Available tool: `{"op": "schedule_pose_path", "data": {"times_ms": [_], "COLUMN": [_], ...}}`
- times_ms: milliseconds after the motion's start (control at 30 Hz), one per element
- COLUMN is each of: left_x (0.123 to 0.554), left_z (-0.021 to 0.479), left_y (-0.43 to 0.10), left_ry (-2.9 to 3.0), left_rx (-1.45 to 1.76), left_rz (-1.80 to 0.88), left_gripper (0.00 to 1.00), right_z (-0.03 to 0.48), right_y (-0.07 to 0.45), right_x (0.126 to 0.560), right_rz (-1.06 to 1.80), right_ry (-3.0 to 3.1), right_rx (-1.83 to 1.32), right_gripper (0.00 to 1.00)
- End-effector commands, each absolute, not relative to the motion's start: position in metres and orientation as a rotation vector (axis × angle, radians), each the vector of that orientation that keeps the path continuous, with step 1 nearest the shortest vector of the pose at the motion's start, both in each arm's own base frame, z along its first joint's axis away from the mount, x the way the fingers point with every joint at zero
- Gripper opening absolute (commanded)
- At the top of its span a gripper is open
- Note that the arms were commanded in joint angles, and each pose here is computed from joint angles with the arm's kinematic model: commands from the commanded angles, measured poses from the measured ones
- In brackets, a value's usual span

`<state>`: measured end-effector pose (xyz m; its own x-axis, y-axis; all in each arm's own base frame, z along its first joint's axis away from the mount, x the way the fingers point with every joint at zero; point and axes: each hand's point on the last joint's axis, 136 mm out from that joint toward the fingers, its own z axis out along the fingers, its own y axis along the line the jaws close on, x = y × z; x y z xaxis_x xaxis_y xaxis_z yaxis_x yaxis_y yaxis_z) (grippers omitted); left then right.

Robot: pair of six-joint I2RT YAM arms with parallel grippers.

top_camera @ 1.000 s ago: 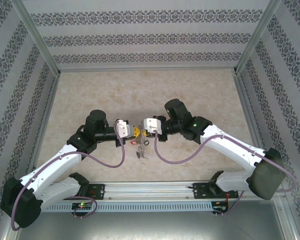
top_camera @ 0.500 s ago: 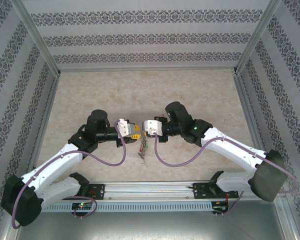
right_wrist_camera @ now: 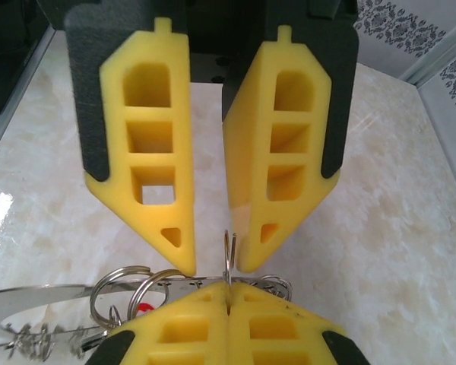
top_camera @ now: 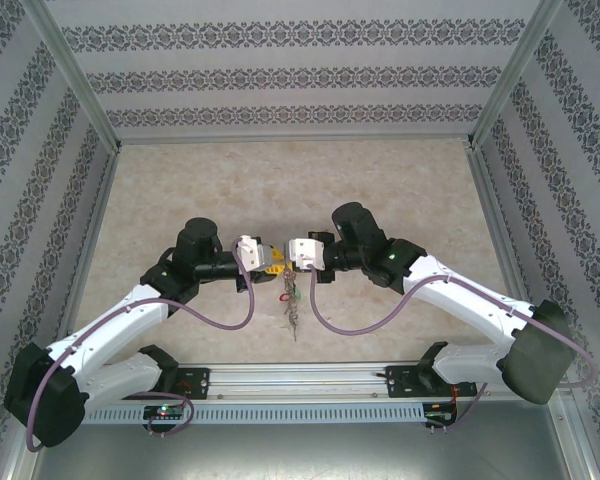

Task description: Put the keys on the keyring

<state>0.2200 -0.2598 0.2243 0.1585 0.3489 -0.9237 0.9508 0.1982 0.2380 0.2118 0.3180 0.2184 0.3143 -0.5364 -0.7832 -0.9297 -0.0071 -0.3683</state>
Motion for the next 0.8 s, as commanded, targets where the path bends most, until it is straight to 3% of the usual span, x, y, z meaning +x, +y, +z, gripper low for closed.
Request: {"op": "schedule_pose_path", "data": {"times_ms": [0,133,267,333,367,567,767], "left_x": [0.217,0.216,0.222,0.227,0.230,0.230,0.223], "left_z": [0.241,0.236,0.237,0.243,0.246,0.266,0.285], "left_y": [-0.268,-0.269,-0.266,-0.260,-0.258,-0.246,-0.241], "left_ry": [1.316,1.327,1.334,1.318,1.308,1.176,1.031], "left_rx": [1.356,1.366,1.333,1.274,1.254,1.241,1.331], "left_rz": [-0.725,-0.742,-0.694,-0.633,-0.605,-0.425,-0.246], "left_gripper": [0.14,0.00,0.00,0.00,0.00,0.00,0.00], "right_z": [0.240,0.243,0.241,0.241,0.241,0.236,0.238], "right_y": [0.326,0.326,0.324,0.319,0.316,0.290,0.275], "right_x": [0.205,0.206,0.204,0.204,0.204,0.213,0.219], "right_rz": [0.585,0.587,0.591,0.591,0.591,0.586,0.579], "right_ry": [1.258,1.249,1.258,1.262,1.261,1.319,1.337], "right_rx": [-1.634,-1.619,-1.625,-1.610,-1.604,-1.498,-1.408], "right_gripper": [0.00,0.00,0.00,0.28,0.31,0.40,0.41]}}
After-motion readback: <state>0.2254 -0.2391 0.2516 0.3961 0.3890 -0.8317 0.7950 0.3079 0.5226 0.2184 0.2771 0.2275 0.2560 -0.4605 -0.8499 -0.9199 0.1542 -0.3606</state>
